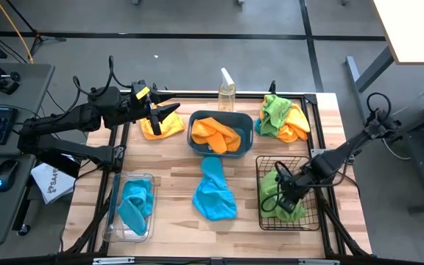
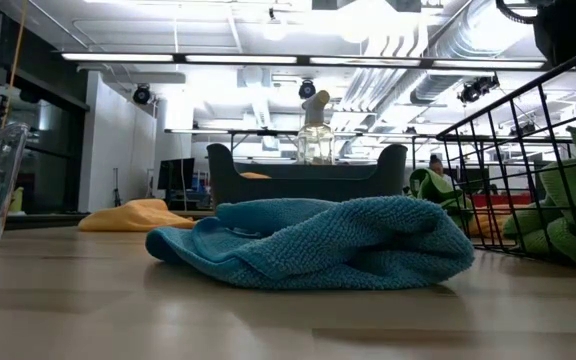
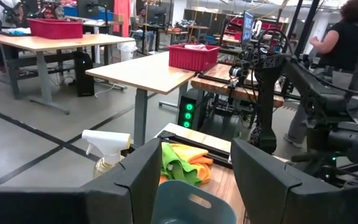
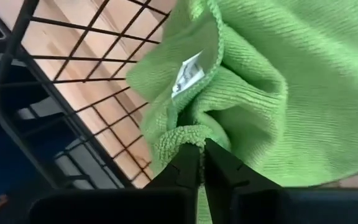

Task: Sort microfiber towel by color & place in baskets
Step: Put the bottom green towel into the black wire basket, then put the green towel into the black wire basket

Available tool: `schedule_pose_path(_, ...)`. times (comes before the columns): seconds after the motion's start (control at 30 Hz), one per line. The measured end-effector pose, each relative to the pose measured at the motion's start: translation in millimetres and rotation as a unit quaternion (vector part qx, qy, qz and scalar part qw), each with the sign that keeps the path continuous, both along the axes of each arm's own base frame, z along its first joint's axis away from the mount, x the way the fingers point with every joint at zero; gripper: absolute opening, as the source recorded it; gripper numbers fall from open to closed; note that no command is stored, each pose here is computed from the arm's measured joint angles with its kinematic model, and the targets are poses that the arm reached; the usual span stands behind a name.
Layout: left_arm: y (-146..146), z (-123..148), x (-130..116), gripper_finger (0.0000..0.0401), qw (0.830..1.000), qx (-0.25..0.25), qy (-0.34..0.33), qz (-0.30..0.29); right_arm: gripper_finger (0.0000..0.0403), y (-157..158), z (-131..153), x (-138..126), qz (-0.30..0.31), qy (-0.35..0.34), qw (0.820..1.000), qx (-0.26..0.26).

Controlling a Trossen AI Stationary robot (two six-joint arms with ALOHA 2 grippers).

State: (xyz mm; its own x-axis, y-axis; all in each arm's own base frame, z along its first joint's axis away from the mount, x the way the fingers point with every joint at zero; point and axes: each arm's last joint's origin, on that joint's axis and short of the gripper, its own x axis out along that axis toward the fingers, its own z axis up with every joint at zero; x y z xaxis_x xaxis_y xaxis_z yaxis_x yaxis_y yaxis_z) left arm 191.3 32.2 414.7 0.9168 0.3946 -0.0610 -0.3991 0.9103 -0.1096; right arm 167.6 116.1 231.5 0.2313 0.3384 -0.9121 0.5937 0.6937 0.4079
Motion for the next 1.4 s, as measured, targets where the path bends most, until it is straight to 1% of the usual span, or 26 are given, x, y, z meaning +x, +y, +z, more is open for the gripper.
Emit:
schedule_pose_path(0.1, 0, 0, 0, 0.0181, 1.0, 0.0, 0.0, 0.0, 0.0032, -2, 9, 1, 0.013, -0.001, 1.0, -0.013)
schedule_pose_path(0.17, 0, 0, 0, 0.0181, 1.0, 0.0, 0.0, 0.0, 0.006, -4, 18, 1, 0.028, -0.003, 0.999, -0.02)
schedule_pose_path(0.3, 0, 0, 0, 0.0181, 1.0, 0.0, 0.001, 0.0, 0.0134, -8, 45, -1, 0.056, 0.002, 0.998, -0.037)
schedule_pose_path(0.43, 0, 0, 0, 0.0181, 1.0, 0.003, 0.003, 0.0, 0.0211, -14, 77, -11, 0.086, 0.018, 0.994, -0.057)
schedule_pose_path(0.47, 0, 0, 0, 0.0181, 1.0, 0.004, 0.004, 0.0, 0.0229, -16, 84, -12, 0.084, 0.018, 0.994, -0.066)
schedule_pose_path(0.53, 0, 0, 0, 0.0181, 1.0, 0.008, 0.006, -0.001, 0.026, -20, 98, -14, 0.072, 0.0, 0.992, -0.101)
schedule_pose_path(0.57, 0, 0, 0, 0.0181, 1.0, 0.008, 0.005, -0.001, 0.0273, -23, 103, -14, 0.052, -0.014, 0.991, -0.125)
schedule_pose_path(0.6, 0, 0, 0, 0.0181, 1.0, 0.008, 0.005, -0.001, 0.0283, -28, 107, -13, 0.012, -0.027, 0.987, -0.155)
schedule_pose_path(0.63, 0, 0, 0, 0.0181, 1.0, 0.008, 0.005, -0.001, 0.0291, -33, 109, -11, -0.044, -0.033, 0.982, -0.184)
schedule_pose_path(0.7, 0, 0, 0, 0.0181, 1.0, 0.007, 0.005, -0.001, 0.0298, -51, 108, -7, -0.16, -0.031, 0.958, -0.234)
schedule_pose_path(0.73, 0, 0, 0, 0.0181, 1.0, 0.006, 0.005, 0.0, 0.0299, -62, 106, -4, -0.202, -0.032, 0.946, -0.253)
schedule_pose_path(0.8, 0, 0, 0, 0.0181, 1.0, 0.001, 0.003, 0.0, 0.03, -85, 99, 4, -0.259, -0.023, 0.922, -0.288)
schedule_pose_path(0.9, 0, -1, 2, 0.0181, 1.0, 0.0, 0.003, 0.0, 0.03, -127, 87, 14, -0.315, -0.014, 0.888, -0.334)
schedule_pose_path(0.97, 0, -2, 3, 0.0181, 1.0, -0.006, 0.0, 0.0, 0.03, -160, 77, 17, -0.357, -0.005, 0.867, -0.347)
schedule_pose_path(1.07, 0, -2, 4, 0.0181, 0.999, -0.036, -0.012, -0.014, 0.03, -210, 65, 14, -0.431, -0.016, 0.833, -0.346)
schedule_pose_path(1.13, -2, -2, 5, 0.0181, 0.998, -0.056, -0.018, -0.037, 0.03, -240, 56, 6, -0.485, -0.034, 0.811, -0.327)
schedule_pose_path(1.2, -3, -2, 5, 0.0181, 0.995, -0.078, -0.024, -0.061, 0.03, -263, 46, -4, -0.535, -0.051, 0.788, -0.301)
schedule_pose_path(1.3, -7, -2, 6, 0.0181, 0.989, -0.109, -0.029, -0.095, 0.03, -285, 25, -16, -0.588, -0.056, 0.767, -0.249)
schedule_pose_path(1.33, -8, -2, 6, 0.0181, 0.987, -0.118, -0.03, -0.103, 0.03, -289, 17, -18, -0.6, -0.056, 0.764, -0.229)
schedule_pose_path(1.4, -11, -3, 6, 0.0181, 0.984, -0.13, -0.028, -0.121, 0.03, -296, 5, -18, -0.614, -0.064, 0.76, -0.204)
